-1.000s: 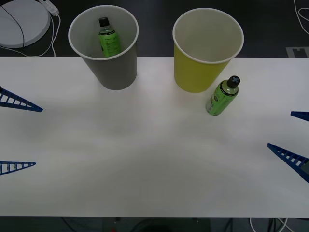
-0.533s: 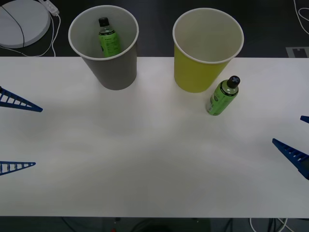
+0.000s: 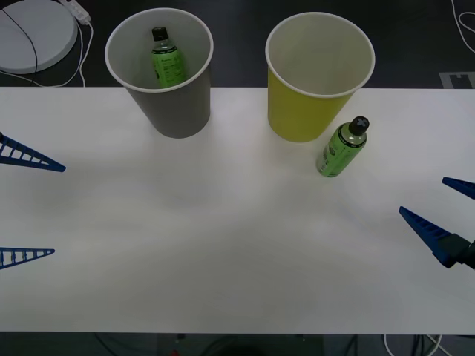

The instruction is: Put the can into the green bin and the plastic bottle into the gray bin

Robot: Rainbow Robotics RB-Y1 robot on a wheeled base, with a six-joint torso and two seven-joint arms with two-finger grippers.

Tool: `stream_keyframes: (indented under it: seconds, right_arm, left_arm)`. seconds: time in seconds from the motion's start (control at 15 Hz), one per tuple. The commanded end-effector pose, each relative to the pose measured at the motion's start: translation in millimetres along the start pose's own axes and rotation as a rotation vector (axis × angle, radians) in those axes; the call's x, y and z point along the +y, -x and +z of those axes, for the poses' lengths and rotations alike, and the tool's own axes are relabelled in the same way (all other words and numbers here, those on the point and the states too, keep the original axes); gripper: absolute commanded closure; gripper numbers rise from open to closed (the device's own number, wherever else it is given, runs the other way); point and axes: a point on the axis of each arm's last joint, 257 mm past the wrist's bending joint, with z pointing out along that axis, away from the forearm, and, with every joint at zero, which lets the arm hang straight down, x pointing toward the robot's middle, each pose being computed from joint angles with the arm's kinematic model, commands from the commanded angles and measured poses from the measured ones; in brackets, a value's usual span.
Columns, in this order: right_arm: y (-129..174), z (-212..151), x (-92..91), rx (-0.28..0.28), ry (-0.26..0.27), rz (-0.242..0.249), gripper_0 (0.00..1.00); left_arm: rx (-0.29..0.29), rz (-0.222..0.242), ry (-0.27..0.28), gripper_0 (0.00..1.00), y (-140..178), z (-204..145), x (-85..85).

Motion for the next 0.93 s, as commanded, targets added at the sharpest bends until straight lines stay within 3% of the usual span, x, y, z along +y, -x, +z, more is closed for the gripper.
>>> stream_keyframes:
  seconds: [0.07,0.53,0.93]
  right_arm:
    - [-5,11,-7.3,-0.008,-0.010,-0.011,0.00]
    - [-8,48,-16.7,-0.051,-0.028,0.007,0.00]
    - [-7,74,-24.9,-0.068,-0.055,-0.021,0.00]
  left_arm:
    - [0.000,0.000,0.000,0.00,0,0,0.0]
    - [0.000,0.000,0.000,0.00,0,0,0.0]
    - [0.000,0.000,0.000,0.00,0,0,0.0]
